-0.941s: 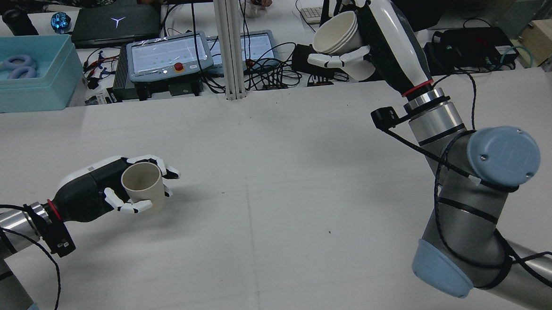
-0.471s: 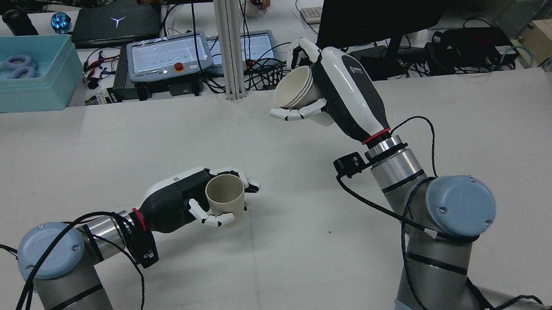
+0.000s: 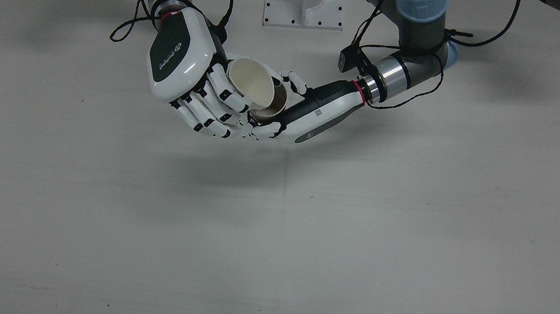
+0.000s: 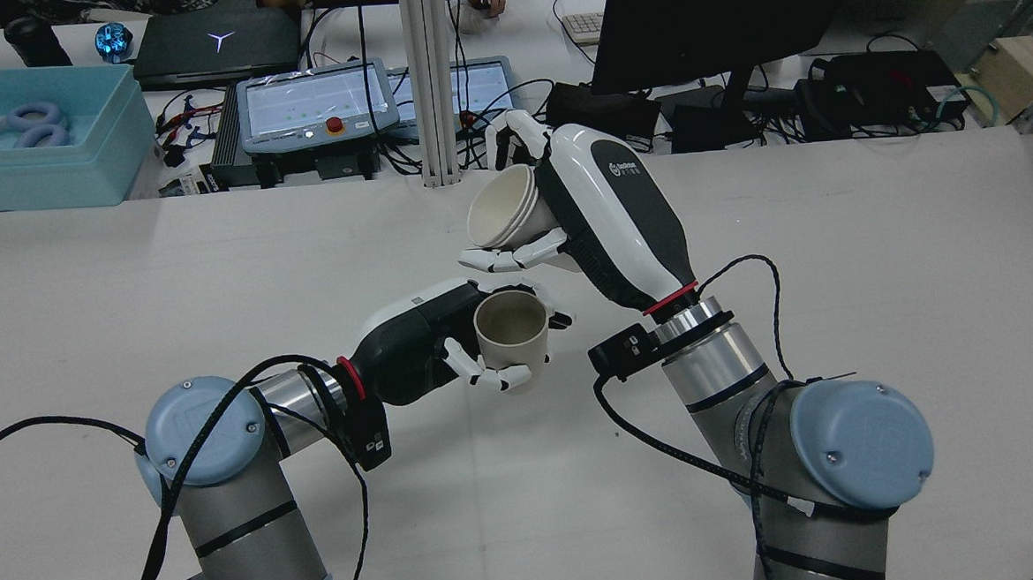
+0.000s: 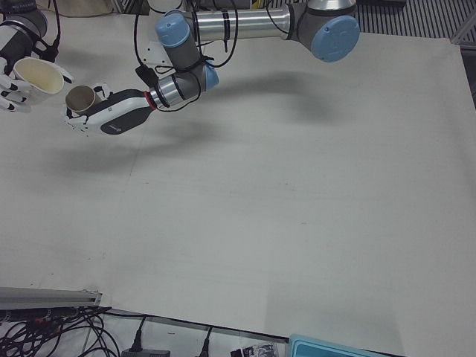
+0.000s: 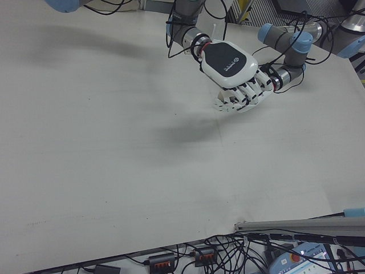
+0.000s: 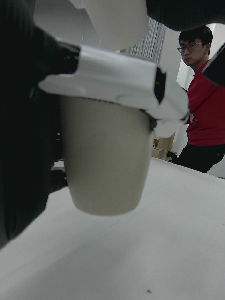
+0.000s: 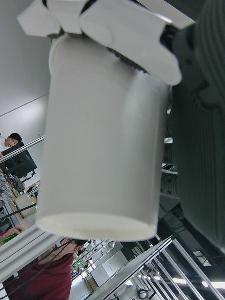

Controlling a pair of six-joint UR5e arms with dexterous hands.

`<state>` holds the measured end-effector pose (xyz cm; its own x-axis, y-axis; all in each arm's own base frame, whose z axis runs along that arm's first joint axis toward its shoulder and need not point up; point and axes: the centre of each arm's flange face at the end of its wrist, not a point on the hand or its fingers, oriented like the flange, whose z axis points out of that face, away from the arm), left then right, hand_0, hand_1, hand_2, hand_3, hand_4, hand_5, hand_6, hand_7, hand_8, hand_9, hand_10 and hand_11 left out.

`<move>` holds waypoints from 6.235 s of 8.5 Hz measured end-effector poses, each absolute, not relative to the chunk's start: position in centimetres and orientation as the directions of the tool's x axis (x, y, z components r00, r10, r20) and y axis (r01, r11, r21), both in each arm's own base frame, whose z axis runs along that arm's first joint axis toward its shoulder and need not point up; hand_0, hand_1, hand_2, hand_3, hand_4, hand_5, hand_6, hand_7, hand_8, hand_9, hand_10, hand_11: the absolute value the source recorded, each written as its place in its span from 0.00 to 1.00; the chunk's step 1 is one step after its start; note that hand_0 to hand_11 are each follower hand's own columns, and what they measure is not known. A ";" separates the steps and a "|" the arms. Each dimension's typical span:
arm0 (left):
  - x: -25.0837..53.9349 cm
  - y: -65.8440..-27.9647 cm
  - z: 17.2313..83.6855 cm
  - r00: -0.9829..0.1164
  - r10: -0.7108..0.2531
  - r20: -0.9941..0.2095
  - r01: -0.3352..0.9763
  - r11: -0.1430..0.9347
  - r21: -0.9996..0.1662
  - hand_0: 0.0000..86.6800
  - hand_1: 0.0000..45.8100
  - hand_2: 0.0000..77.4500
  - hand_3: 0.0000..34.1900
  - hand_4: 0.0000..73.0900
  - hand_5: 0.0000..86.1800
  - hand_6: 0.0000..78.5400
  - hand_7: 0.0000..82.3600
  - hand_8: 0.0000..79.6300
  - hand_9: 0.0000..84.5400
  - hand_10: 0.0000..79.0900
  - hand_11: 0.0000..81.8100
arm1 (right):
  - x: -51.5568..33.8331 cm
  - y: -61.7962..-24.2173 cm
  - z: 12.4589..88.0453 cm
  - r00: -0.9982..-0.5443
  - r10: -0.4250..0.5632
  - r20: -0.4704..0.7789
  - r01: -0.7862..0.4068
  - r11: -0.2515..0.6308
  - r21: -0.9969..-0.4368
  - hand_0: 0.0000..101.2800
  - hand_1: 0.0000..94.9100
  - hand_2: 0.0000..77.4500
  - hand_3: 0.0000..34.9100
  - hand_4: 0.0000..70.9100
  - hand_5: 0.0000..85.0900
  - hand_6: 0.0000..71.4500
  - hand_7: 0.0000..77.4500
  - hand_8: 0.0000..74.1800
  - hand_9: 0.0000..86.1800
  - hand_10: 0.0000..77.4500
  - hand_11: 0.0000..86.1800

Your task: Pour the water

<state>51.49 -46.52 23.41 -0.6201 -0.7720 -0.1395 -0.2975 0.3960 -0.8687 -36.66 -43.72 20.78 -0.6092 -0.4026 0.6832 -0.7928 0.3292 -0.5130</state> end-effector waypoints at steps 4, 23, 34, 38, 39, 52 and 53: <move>55.3 -44.2 22.9 -0.604 -0.789 -0.112 -0.316 0.366 -0.876 0.92 0.49 0.57 0.00 0.28 0.60 0.39 0.34 0.25 0.29 0.28 0.44 | -28.0 -38.1 18.7 -0.400 -0.483 0.779 -0.916 0.238 -0.323 0.52 0.13 0.33 0.00 0.12 0.82 0.70 0.88 0.44 0.53 0.56 0.73; 44.8 -45.7 27.1 -0.654 -0.751 -0.093 -0.316 0.383 -0.868 0.92 0.49 0.57 0.00 0.28 0.61 0.36 0.32 0.24 0.27 0.28 0.43 | -19.0 -39.0 24.9 -0.285 -0.416 0.864 -0.953 0.026 -0.302 0.47 0.12 0.41 0.00 0.14 0.82 0.72 0.85 0.49 0.59 0.62 0.80; 55.5 -43.0 20.4 -0.593 -0.796 -0.120 -0.352 0.390 -0.851 0.88 0.49 0.57 0.00 0.28 0.61 0.37 0.33 0.26 0.28 0.28 0.43 | -25.3 -38.9 24.2 -0.256 -0.410 0.875 -0.967 0.106 -0.233 0.49 0.12 0.42 0.00 0.15 0.82 0.70 0.89 0.46 0.56 0.54 0.68; 56.8 -43.2 20.7 -0.597 -0.794 -0.114 -0.350 0.386 -0.854 0.90 0.49 0.57 0.00 0.28 0.61 0.40 0.34 0.28 0.30 0.28 0.44 | -22.2 -37.5 23.1 -0.164 -0.422 0.891 -0.986 0.073 -0.147 0.49 0.12 0.42 0.00 0.12 0.82 0.68 0.85 0.45 0.55 0.52 0.68; 56.8 -43.3 20.6 -0.598 -0.793 -0.114 -0.351 0.387 -0.853 0.90 0.49 0.57 0.00 0.28 0.61 0.40 0.34 0.28 0.30 0.28 0.44 | -21.4 -37.5 22.8 -0.149 -0.431 0.890 -0.989 0.070 -0.132 0.49 0.12 0.44 0.00 0.13 0.81 0.68 0.85 0.46 0.54 0.52 0.68; 46.1 -55.6 26.4 -0.718 -0.691 -0.079 -0.268 0.379 -0.886 0.87 0.48 0.58 0.00 0.28 0.61 0.41 0.35 0.29 0.32 0.29 0.45 | -10.9 -41.8 25.0 -0.334 -0.449 0.829 -0.927 -0.004 -0.376 0.47 0.12 0.45 0.00 0.15 0.82 0.69 0.85 0.54 0.62 0.63 0.81; 43.1 -57.9 29.7 -0.738 -0.670 -0.084 -0.237 0.373 -0.897 0.87 0.48 0.58 0.00 0.28 0.61 0.41 0.35 0.29 0.32 0.30 0.45 | -9.4 -42.8 27.4 -0.433 -0.423 0.796 -0.884 0.025 -0.467 0.47 0.12 0.45 0.00 0.16 0.79 0.69 0.84 0.52 0.62 0.63 0.81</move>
